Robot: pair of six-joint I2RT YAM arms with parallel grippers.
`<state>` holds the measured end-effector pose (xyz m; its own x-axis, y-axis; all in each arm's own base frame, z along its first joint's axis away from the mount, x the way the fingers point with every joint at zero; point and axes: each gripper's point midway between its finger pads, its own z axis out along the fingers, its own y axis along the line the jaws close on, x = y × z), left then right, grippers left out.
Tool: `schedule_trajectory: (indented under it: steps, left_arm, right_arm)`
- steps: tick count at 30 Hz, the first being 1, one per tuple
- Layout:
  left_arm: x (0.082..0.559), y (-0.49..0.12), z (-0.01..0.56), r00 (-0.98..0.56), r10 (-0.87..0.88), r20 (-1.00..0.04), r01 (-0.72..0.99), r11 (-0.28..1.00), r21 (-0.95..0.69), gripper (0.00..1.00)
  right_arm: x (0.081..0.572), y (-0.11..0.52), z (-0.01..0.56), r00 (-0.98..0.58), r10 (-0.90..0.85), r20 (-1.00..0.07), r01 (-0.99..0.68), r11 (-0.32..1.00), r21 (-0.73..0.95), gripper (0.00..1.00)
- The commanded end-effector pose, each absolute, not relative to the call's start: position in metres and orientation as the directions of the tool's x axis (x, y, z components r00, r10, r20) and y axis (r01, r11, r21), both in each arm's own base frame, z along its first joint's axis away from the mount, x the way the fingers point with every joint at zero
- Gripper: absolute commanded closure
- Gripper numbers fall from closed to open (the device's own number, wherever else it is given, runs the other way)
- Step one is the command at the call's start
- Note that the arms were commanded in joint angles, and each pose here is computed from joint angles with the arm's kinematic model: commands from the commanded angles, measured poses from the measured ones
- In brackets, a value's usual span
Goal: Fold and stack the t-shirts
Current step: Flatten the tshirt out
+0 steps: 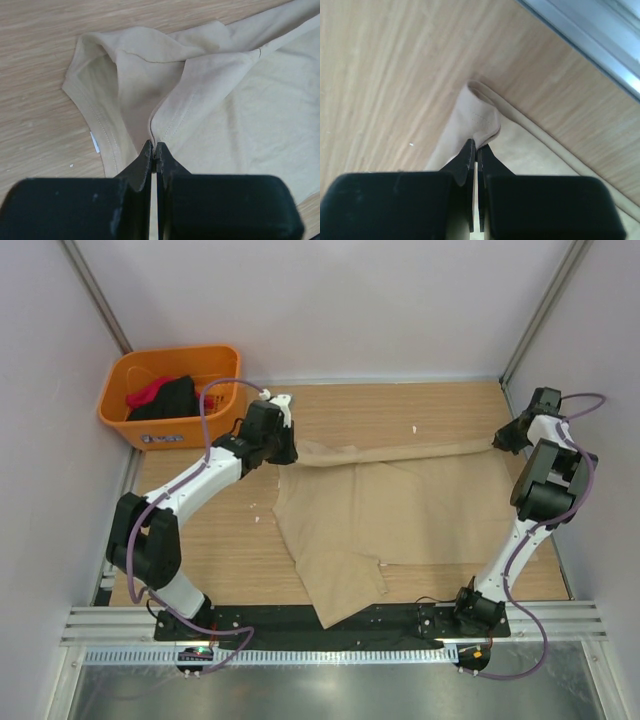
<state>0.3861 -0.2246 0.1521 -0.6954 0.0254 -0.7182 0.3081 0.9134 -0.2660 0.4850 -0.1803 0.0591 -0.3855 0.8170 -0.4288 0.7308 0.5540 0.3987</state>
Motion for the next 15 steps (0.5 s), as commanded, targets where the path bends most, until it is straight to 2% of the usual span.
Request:
schedule_trajectory:
  steps: [1,8,15]
  left_arm:
    - [0.383,-0.225,0.162,-0.695,0.0,-0.719,0.295,0.912,-0.285,1.0]
    - [0.38,-0.223,0.146,-0.746,0.024,-0.666,0.27,0.924,-0.269,1.0]
    - [0.374,-0.217,0.135,-0.773,0.041,-0.633,0.255,0.934,-0.25,1.0]
  right_arm:
    - [0.468,-0.181,0.08,-0.38,0.801,-0.463,0.734,0.566,0.375,0.99]
    - [0.441,-0.176,0.072,-0.364,0.809,-0.461,0.768,0.541,0.343,0.99]
    - [0.436,-0.173,0.079,-0.331,0.82,-0.466,0.764,0.523,0.377,0.99]
